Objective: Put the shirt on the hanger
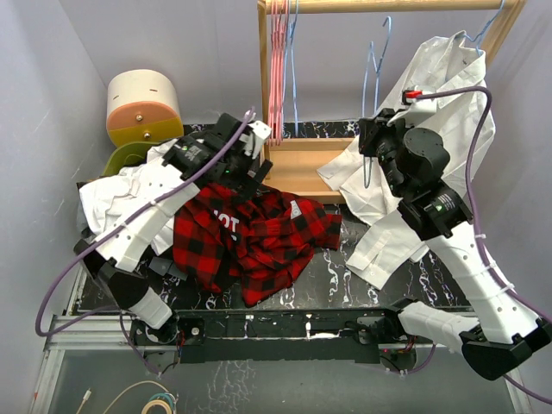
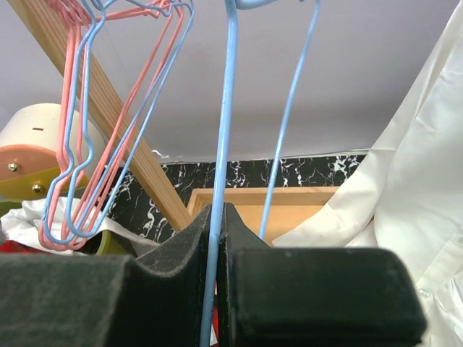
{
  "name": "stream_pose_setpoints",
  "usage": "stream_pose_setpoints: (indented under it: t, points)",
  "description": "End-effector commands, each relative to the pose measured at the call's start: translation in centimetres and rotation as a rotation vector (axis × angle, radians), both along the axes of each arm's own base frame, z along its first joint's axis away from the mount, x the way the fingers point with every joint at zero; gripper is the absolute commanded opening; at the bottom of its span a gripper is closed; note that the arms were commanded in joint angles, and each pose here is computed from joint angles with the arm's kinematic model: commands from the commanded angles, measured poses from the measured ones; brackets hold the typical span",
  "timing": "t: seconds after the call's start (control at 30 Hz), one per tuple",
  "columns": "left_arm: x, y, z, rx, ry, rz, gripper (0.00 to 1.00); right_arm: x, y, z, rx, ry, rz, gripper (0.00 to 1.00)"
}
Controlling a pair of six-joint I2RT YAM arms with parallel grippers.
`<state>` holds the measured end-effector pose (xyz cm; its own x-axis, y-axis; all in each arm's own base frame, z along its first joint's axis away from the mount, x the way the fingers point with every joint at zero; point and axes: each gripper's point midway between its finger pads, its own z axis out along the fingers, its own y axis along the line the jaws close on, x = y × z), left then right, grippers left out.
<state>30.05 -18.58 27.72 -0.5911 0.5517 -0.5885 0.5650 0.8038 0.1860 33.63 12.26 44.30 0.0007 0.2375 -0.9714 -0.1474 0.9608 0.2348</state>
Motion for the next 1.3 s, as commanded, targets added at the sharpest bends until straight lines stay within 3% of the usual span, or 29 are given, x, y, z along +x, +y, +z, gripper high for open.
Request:
stream_pose_setpoints:
  t: [0.0, 0.2, 0.4, 0.67, 0.83, 0.93, 0.97, 1.27]
  points:
    - [2.8, -0.9, 0.6, 0.043, -0.133, 0.163, 0.97, -1.1, -0.6, 1.1, 0.065, -0.046, -0.005, 0.08]
    - [4.1, -1.0, -1.3, 0.094, -0.159, 0.209, 0.93, -2.5, -0.9, 1.5, 0.082, -0.069, 0.018, 0.08]
    - [4.0, 0.0, -2.8, 0.150, -0.159, 0.218, 0.77, -4.1, -0.8, 1.3, 0.082, -0.086, 0.071, 0.08]
    - [3.4, -0.1, -4.1, 0.164, -0.115, 0.184, 0.60, -6.4, -0.2, -2.6, 0.132, -0.014, 0.147, 0.08]
    - [2.8, -0.4, -4.2, 0.164, -0.089, 0.124, 0.33, -8.2, 0.5, -6.1, 0.165, 0.060, 0.212, 0.08]
    - [1.7, -0.9, -3.8, 0.138, -0.056, 0.051, 0.05, -9.4, 1.4, -9.0, 0.179, 0.127, 0.280, 0.08]
    - [1.3, -0.8, -3.6, 0.138, -0.047, 0.033, 0.00, -10.0, 2.0, -9.9, 0.189, 0.146, 0.319, 0.08]
    - [-0.2, -0.1, -1.1, 0.126, -0.069, -0.043, 0.00, -16.0, 6.4, -13.7, 0.253, 0.200, 0.698, 0.08]
